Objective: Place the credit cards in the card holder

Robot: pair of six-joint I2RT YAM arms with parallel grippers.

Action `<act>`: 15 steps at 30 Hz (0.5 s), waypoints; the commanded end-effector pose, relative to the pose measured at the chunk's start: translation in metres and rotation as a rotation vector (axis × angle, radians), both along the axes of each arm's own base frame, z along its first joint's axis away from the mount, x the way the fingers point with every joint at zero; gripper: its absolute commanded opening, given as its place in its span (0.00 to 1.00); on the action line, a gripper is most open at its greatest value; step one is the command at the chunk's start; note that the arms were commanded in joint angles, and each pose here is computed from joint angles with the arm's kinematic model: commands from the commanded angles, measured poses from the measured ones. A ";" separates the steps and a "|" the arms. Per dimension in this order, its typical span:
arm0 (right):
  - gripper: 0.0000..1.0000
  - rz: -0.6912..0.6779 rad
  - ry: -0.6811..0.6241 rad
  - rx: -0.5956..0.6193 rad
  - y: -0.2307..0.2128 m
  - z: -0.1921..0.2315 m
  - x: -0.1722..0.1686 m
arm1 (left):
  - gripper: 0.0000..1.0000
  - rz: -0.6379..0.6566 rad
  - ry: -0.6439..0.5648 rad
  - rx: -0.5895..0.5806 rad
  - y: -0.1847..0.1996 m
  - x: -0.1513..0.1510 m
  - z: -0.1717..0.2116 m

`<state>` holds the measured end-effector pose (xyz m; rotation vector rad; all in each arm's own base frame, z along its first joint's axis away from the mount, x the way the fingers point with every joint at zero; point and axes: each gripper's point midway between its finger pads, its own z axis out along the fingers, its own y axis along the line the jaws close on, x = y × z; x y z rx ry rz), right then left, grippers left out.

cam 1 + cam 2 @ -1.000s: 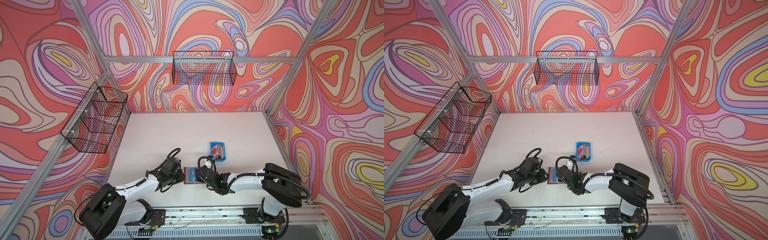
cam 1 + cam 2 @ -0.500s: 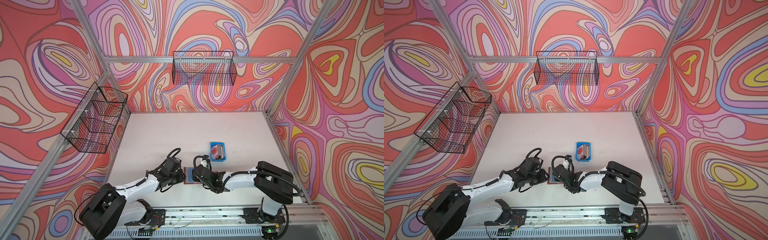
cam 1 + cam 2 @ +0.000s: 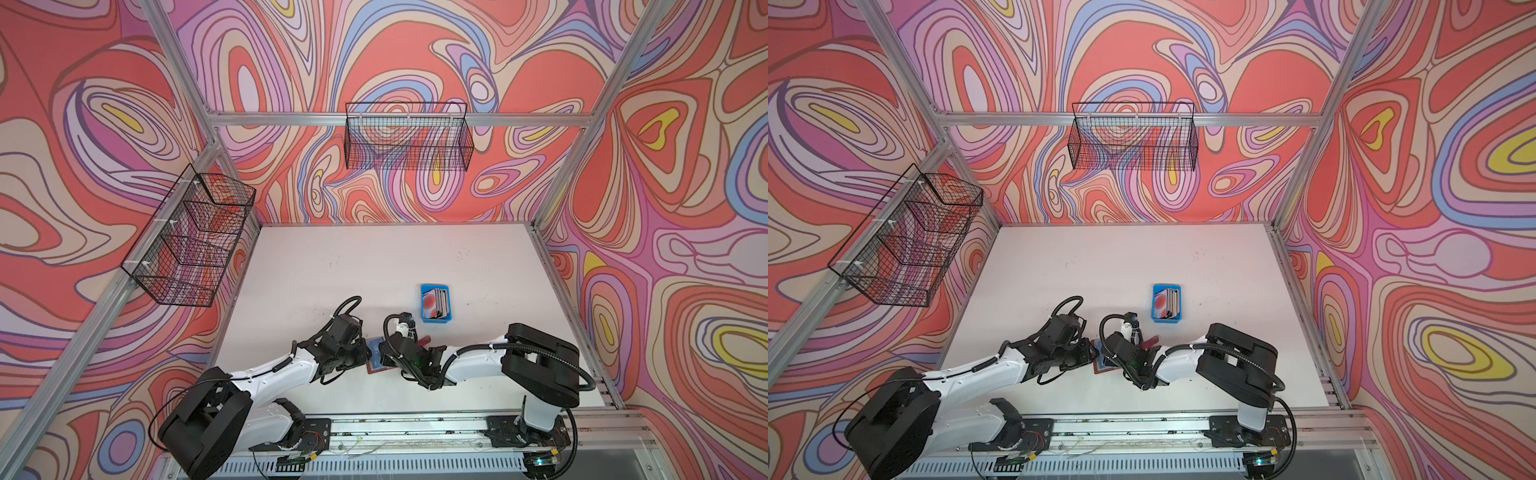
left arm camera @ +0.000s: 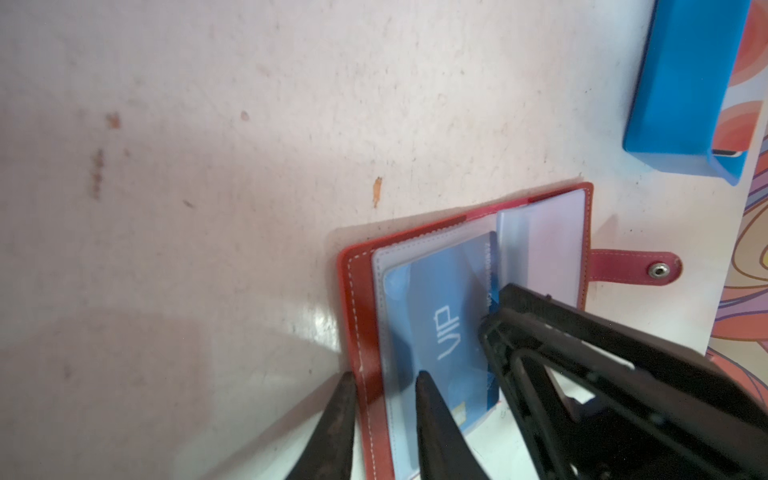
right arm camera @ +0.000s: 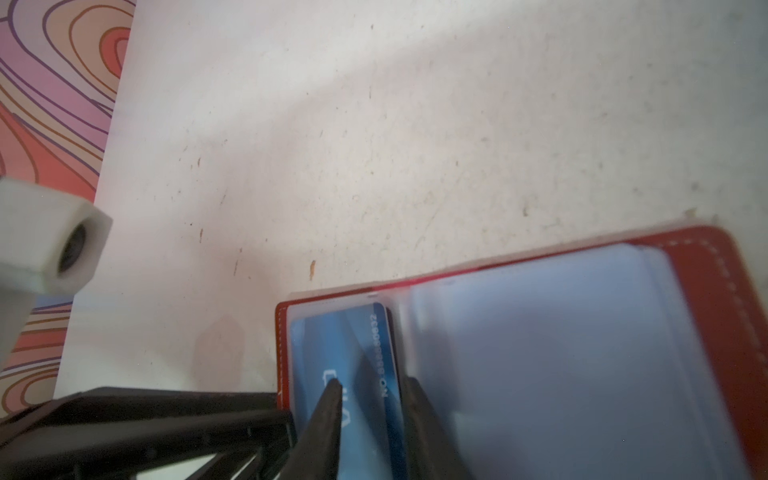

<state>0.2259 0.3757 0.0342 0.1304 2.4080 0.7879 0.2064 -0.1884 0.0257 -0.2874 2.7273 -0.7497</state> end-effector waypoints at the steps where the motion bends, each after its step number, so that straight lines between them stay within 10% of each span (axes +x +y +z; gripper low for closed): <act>1: 0.26 -0.017 0.008 0.043 0.002 -0.006 -0.010 | 0.28 -0.004 -0.013 -0.010 -0.003 0.002 0.002; 15: 0.35 -0.119 -0.139 0.028 -0.032 0.056 0.004 | 0.43 -0.027 -0.118 0.070 0.008 0.012 0.024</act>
